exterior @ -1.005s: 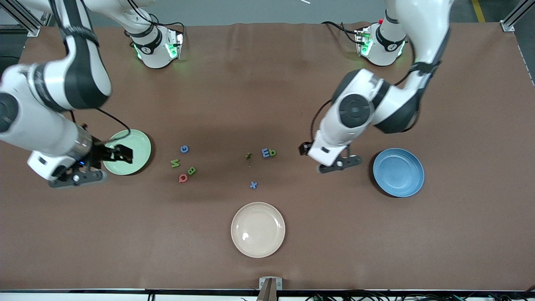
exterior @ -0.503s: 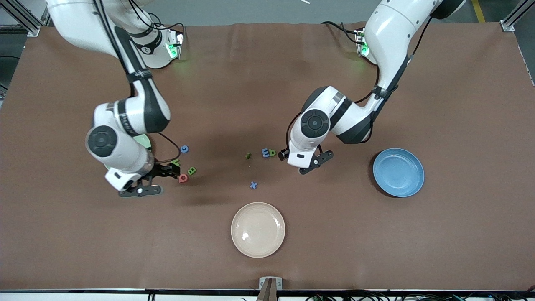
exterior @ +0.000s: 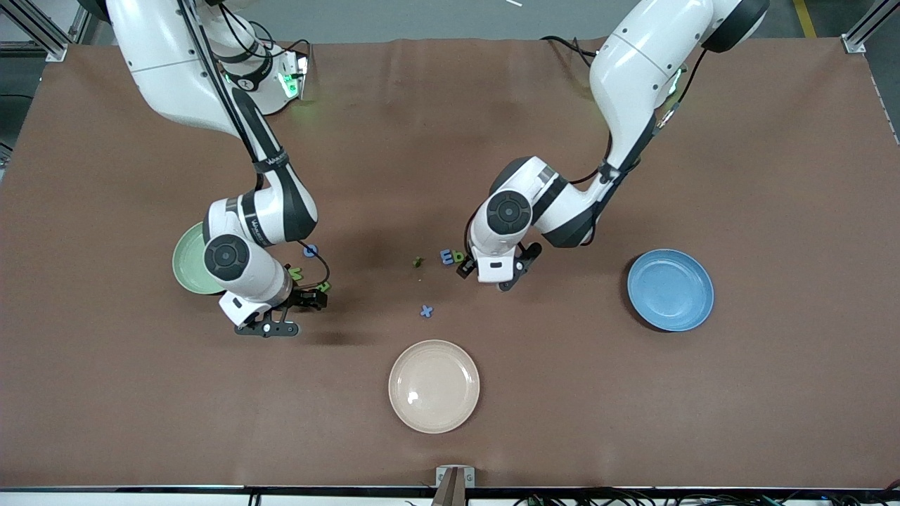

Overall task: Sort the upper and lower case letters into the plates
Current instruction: 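Lower the right gripper to the pink a while the left reaches green q, then carry the pink a to the green plate while the left carries q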

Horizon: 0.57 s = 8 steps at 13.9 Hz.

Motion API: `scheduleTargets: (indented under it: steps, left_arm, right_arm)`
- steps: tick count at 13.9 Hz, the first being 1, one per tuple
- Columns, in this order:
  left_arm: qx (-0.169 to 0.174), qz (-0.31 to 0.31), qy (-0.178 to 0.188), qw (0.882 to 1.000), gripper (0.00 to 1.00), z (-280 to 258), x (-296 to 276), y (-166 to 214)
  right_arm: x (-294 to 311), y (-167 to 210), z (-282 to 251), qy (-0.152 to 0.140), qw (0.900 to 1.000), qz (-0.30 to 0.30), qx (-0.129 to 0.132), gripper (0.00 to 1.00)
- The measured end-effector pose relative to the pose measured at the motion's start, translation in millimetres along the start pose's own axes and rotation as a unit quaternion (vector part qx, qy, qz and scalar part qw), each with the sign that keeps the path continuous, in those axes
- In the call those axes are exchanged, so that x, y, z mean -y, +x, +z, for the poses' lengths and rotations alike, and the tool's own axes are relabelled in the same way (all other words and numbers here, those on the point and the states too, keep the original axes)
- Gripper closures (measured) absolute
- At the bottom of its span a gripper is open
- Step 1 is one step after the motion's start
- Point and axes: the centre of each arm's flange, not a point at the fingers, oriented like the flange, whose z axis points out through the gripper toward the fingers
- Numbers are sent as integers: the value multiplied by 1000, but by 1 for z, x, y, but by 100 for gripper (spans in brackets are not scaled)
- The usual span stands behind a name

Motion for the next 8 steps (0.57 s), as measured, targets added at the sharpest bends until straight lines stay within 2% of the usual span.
scheduleTargets:
  steps: [1,4,8]
  left_arm:
    - [2,-30,-4,1000,17,5,-3,-9]
    - [-5,-106,-6,994,18,16,-7,-27]
    - [-25,-191,-4,981,22,30,-5,-33]
  right_arm:
    - [-1,0,4,-1,1000,5,1,0]
    - [-5,2,13,10,1000,24,1,3]
    - [-7,0,27,14,999,36,10,9]
